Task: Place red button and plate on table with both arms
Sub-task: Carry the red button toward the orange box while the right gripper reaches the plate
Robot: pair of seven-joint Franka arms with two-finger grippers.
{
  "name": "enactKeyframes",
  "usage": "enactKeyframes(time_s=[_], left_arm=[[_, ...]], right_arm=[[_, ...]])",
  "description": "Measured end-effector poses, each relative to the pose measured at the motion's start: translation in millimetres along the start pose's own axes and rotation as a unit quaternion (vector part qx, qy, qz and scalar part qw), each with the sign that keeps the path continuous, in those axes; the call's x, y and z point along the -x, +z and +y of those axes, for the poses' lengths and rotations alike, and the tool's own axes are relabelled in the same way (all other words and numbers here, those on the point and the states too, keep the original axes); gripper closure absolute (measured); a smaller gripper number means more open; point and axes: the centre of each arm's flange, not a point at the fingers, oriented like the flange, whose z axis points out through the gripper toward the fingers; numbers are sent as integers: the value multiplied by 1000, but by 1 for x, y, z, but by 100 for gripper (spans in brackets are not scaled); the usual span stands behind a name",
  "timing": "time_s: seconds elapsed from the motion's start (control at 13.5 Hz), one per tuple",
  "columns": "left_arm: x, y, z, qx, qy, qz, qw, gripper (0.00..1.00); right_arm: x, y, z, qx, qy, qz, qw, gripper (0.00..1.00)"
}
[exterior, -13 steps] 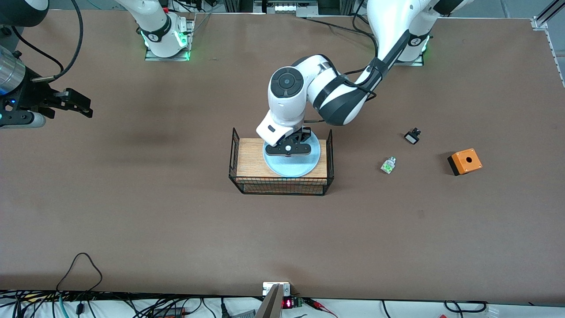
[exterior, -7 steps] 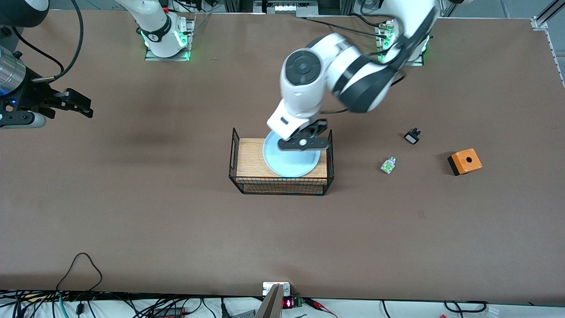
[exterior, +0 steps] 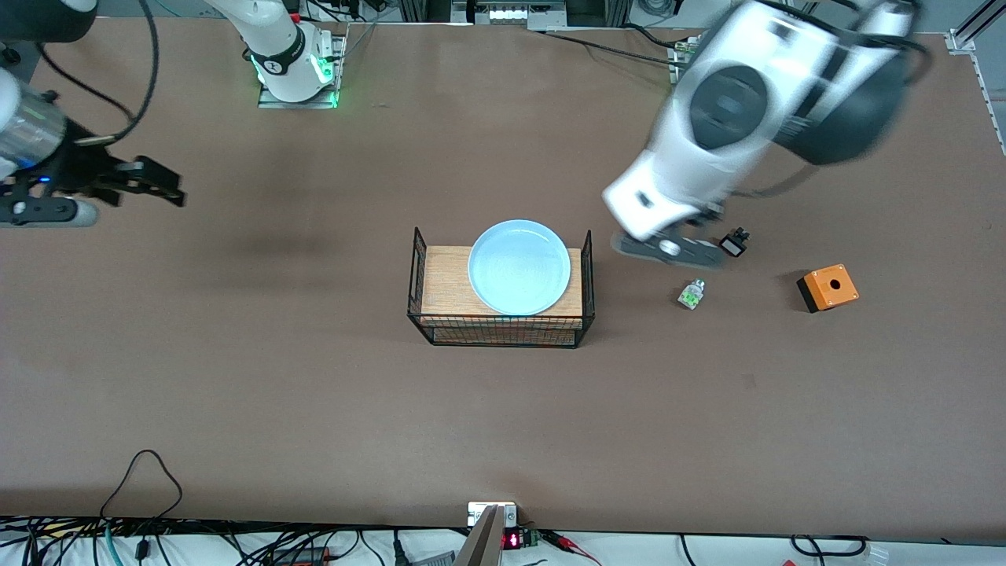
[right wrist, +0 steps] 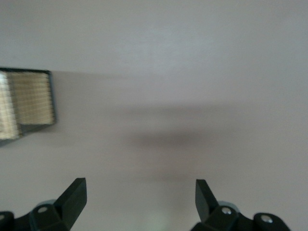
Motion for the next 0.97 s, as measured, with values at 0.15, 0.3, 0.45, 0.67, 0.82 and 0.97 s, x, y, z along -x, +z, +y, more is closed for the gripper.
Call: enactKeyframes(time_s=[0.15, 0.3, 0.45, 0.67, 0.82, 0.97], left_arm=[[-12, 16, -75, 12, 24, -15, 1000, 59], [-23, 46, -142, 27, 46, -19, 998, 59], [-35, 92, -191, 24, 65, -4, 998, 59], [-45, 171, -237, 22, 101, 27, 994, 59], [-51, 214, -252, 0, 122, 37, 992, 59], [-60, 252, -259, -20, 137, 49, 989, 59]], right_arm=[[13, 6, -55, -7, 54, -8, 999, 0], [30, 15, -117, -3, 95, -12, 995, 0], [42, 28, -175, 0, 131, -8, 991, 0], [48, 56, -241, -11, 199, 8, 980, 0], [52, 79, -276, -25, 245, 11, 969, 0], [62, 102, -310, -34, 284, 13, 958, 0]])
